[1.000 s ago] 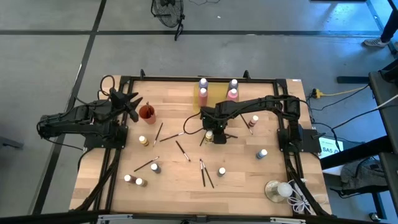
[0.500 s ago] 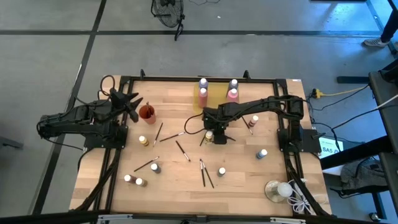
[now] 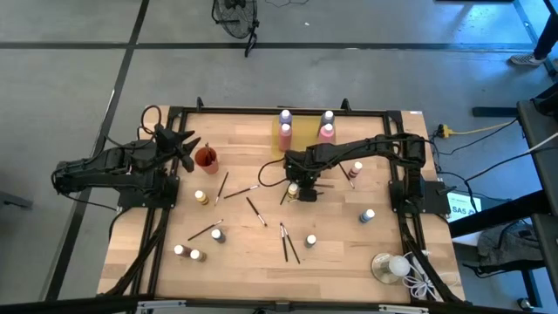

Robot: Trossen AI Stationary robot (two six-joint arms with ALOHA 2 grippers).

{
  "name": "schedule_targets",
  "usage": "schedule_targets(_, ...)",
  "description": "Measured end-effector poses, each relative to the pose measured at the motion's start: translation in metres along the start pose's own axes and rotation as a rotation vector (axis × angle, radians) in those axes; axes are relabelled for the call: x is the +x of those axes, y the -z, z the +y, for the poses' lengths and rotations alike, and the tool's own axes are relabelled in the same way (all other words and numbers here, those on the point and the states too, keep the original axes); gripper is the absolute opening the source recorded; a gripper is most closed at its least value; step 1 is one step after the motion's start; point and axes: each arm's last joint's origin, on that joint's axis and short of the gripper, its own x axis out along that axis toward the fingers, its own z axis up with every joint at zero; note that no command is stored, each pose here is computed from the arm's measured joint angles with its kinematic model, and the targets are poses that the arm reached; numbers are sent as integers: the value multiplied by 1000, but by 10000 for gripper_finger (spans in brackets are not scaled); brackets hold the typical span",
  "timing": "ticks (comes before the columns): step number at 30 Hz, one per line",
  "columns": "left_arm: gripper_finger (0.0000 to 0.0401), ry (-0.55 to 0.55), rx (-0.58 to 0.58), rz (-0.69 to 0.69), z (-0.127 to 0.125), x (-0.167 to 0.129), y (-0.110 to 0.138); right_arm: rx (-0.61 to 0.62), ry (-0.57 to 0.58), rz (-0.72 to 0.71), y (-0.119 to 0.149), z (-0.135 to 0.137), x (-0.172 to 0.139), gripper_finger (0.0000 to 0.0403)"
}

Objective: Pick & Place Paint Supplies
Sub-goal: Put the silver paint brush into the orange cup

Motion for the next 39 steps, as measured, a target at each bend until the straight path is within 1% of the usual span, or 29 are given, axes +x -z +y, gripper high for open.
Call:
schedule_targets(3, 143, 0, 0, 0, 0, 0, 0, 1, -1, 0, 0, 0, 0, 15)
schedule_targets(6, 143, 0, 0, 0, 0, 0, 0, -1, -3, 1, 0, 0, 0, 6)
schedule_targets(12, 143, 0, 0, 0, 0, 0, 0, -1, -3, 2, 0, 0, 0, 2)
schedule_targets(16, 143, 0, 0, 0, 0, 0, 0, 20, 27, 7, 0, 0, 0, 2)
schedule_targets(22, 143, 0, 0, 0, 0, 0, 0, 38, 37, 24, -5, 0, -5, 1)
schedule_targets(28, 143, 0, 0, 0, 0, 0, 0, 32, 60, 70, -6, 0, -10, 0)
schedule_targets(39, 143, 0, 0, 0, 0, 0, 0, 21, 70, 102, -10, 1, -18, 0)
